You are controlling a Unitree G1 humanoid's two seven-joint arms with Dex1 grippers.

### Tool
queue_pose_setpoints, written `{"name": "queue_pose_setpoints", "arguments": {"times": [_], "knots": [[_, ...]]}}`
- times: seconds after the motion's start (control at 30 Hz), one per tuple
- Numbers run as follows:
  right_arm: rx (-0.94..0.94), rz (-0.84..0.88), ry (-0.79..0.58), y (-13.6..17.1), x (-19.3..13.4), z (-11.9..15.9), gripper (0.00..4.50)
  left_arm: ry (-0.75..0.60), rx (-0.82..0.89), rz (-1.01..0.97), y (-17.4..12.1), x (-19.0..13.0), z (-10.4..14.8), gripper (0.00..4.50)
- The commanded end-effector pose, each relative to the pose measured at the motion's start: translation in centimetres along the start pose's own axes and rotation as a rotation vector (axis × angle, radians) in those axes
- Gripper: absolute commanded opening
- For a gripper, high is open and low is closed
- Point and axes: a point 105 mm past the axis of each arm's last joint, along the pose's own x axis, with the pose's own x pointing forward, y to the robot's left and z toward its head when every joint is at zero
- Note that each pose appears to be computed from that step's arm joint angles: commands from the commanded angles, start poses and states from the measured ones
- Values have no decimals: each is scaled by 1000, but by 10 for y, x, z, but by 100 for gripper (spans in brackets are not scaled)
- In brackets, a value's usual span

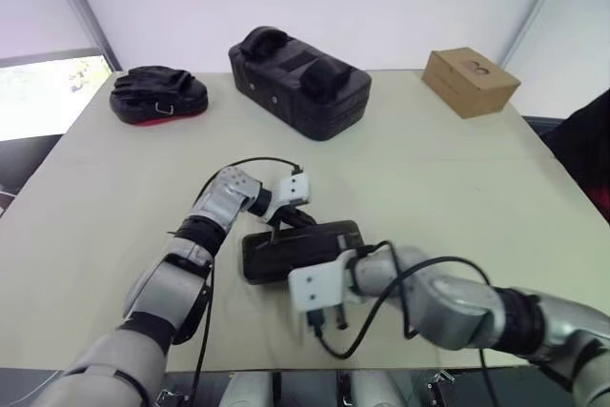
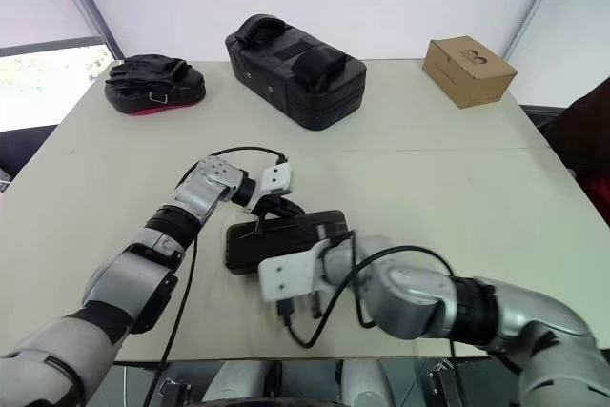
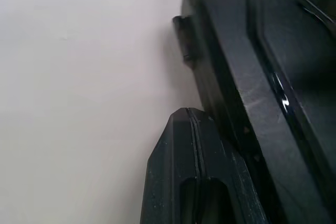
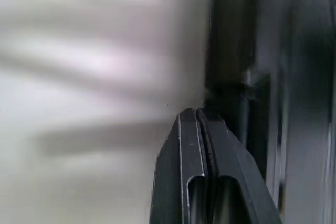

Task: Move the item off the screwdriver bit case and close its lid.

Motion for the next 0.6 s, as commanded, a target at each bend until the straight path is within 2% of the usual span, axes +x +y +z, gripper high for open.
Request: {"name": "queue_pose_setpoints", "arguments": {"times": [0.03,0.4,0.53,0.6], "knots": [[74,-180,36,-40,-32,-14,6,118,-97,0,-13,13,-44,0],[223,32,-97,1,-48,-5,6,73,-70,131,8,0,-36,0],[382,109,-239,1,-84,-3,6,45,-51,253,29,-22,-29,0],[491,130,-330,-7,-105,-4,6,-39,-80,285,36,-38,-19,0]]}}
